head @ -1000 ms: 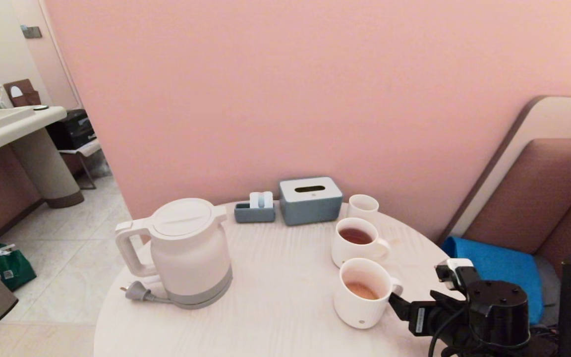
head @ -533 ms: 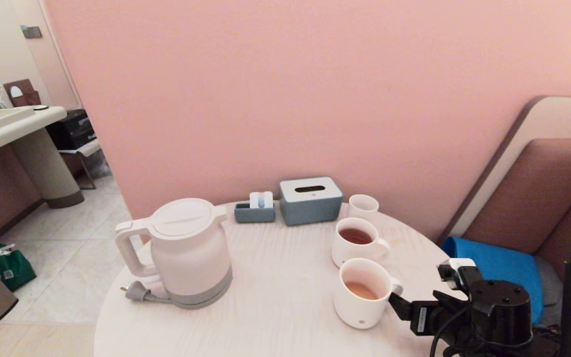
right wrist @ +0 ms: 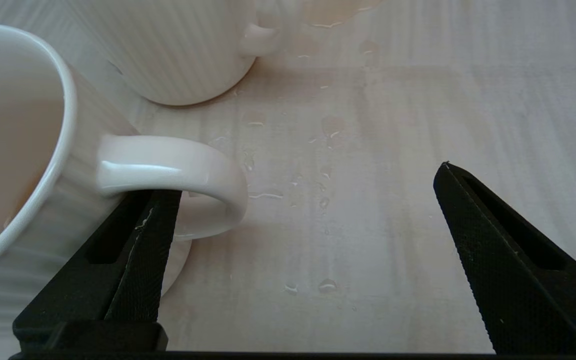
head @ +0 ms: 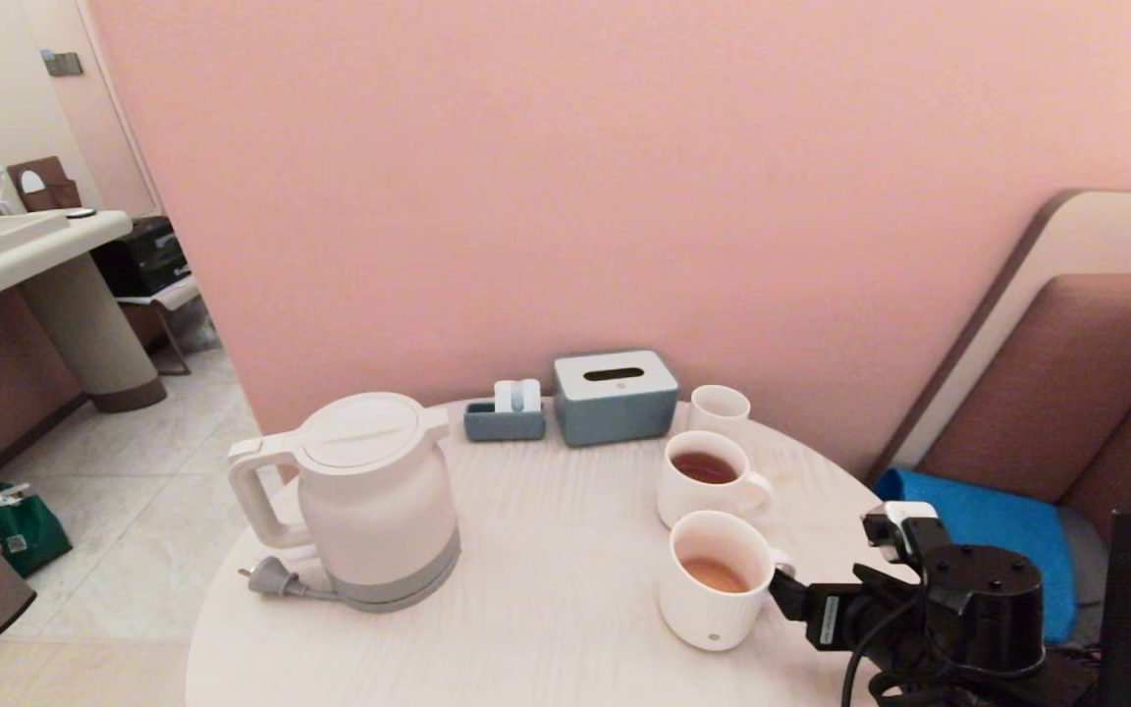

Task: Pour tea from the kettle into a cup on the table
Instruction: Pick up the cup

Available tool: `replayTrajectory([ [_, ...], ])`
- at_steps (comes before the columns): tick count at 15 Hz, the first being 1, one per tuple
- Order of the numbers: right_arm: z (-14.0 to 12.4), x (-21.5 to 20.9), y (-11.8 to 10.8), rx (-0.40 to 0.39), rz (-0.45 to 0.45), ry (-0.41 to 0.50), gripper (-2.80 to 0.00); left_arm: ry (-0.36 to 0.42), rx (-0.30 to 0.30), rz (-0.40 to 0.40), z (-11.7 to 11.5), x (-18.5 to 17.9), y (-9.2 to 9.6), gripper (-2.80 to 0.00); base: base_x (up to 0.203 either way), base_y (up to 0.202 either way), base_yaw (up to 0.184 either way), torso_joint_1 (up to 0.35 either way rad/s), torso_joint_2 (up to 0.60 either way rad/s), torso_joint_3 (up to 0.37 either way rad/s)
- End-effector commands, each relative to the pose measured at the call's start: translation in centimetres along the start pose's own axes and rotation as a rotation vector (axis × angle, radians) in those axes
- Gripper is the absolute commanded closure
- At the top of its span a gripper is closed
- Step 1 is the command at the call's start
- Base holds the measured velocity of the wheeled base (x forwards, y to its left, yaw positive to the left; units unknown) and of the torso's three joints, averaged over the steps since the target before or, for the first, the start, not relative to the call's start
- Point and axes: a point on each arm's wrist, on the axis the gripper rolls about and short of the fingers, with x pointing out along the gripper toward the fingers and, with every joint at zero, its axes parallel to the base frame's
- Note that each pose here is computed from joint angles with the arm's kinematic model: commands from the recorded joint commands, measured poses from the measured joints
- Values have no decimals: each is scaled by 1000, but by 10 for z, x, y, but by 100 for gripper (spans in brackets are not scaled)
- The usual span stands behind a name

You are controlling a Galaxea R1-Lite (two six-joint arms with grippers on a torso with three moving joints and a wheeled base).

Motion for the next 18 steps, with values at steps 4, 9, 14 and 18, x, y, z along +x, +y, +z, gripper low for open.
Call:
replayTrajectory([
  [4,2,5,2,12,8,-33,-280,1,0,1,0,0,0,0,0,0,0,0,0,0],
  [9,1,10,4,12,8,-33,-280,1,0,0,0,0,0,0,0,0,0,0,0,0],
  [14,4,12,5,14,9,-45,-280,1,0,0,0,0,0,0,0,0,0,0,0,0],
  [18,5,14,5,16,11,-53,-280,1,0,0,0,0,0,0,0,0,0,0,0,0],
])
